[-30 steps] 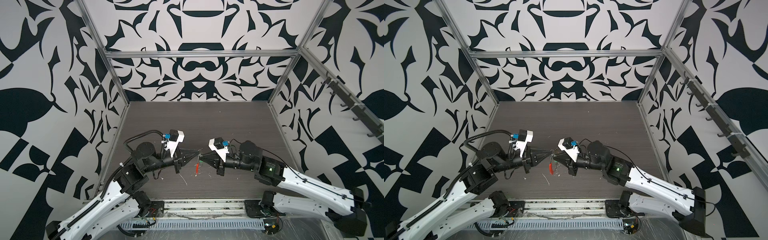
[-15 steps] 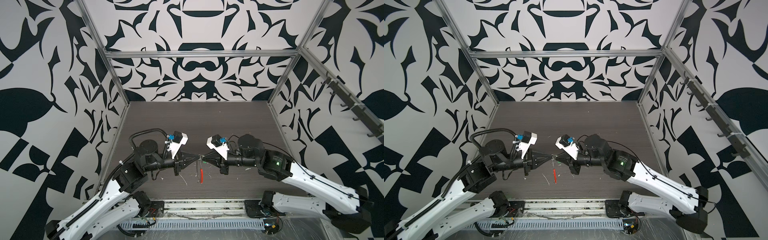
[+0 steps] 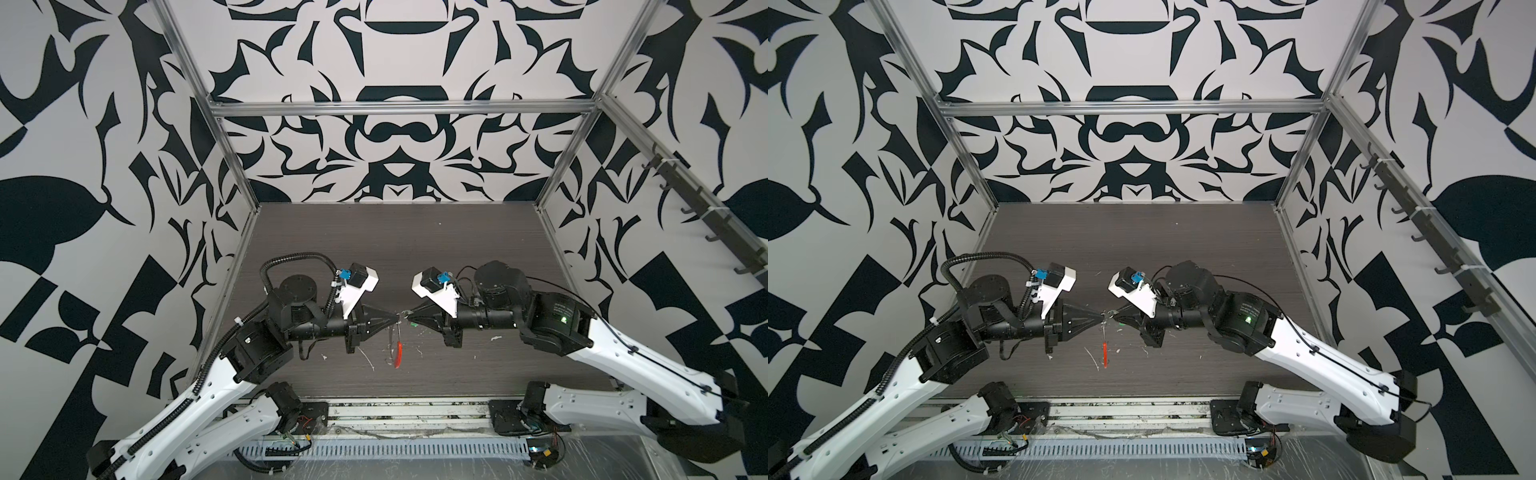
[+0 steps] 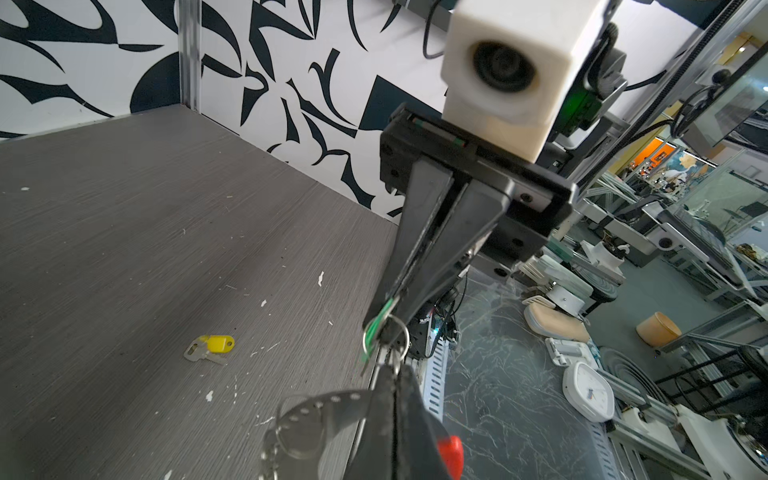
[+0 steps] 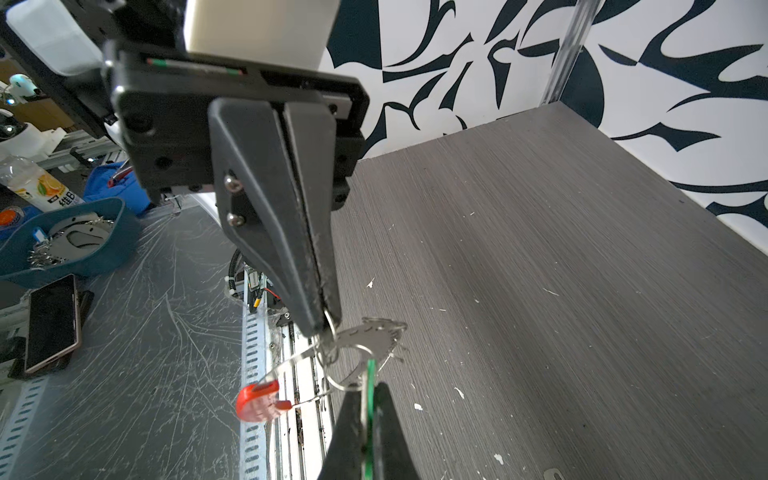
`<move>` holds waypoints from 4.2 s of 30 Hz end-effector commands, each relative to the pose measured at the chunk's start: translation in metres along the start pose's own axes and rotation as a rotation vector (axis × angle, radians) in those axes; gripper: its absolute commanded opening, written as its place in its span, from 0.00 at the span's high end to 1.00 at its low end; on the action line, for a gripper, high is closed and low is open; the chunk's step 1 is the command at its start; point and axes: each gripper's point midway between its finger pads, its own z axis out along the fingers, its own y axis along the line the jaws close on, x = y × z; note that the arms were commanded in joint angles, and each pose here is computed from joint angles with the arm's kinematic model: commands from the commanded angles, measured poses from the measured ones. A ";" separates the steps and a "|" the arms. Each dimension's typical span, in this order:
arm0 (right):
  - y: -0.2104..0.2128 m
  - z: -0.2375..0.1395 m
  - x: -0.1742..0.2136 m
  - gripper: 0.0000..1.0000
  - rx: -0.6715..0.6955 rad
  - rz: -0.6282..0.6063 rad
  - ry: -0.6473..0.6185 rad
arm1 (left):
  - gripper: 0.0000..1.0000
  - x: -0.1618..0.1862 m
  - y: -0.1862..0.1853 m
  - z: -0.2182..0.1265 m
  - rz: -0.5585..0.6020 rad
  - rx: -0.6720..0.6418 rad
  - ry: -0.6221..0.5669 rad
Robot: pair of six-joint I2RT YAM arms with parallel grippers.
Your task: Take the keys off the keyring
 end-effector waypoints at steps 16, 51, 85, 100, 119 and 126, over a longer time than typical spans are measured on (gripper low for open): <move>0.001 -0.009 -0.031 1.00 0.015 -0.061 -0.058 | 1.00 0.002 -0.019 0.001 0.006 0.106 0.066; -0.014 0.030 0.012 1.00 -0.066 0.101 -0.062 | 1.00 -0.037 -0.003 -0.029 0.062 -0.074 -0.269; -0.010 -0.001 0.006 0.60 0.082 0.046 -0.198 | 1.00 -0.043 0.003 -0.018 0.131 -0.032 -0.375; -0.008 -0.016 -0.055 0.51 0.076 0.024 -0.457 | 1.00 -0.035 0.001 -0.017 0.123 -0.007 -0.361; 0.014 -0.005 -0.051 0.55 -0.077 0.015 -0.468 | 1.00 -0.031 -0.008 -0.015 0.130 0.050 -0.344; 0.016 -0.005 -0.049 0.75 -0.089 0.015 -0.456 | 1.00 -0.030 -0.007 -0.014 0.127 0.049 -0.342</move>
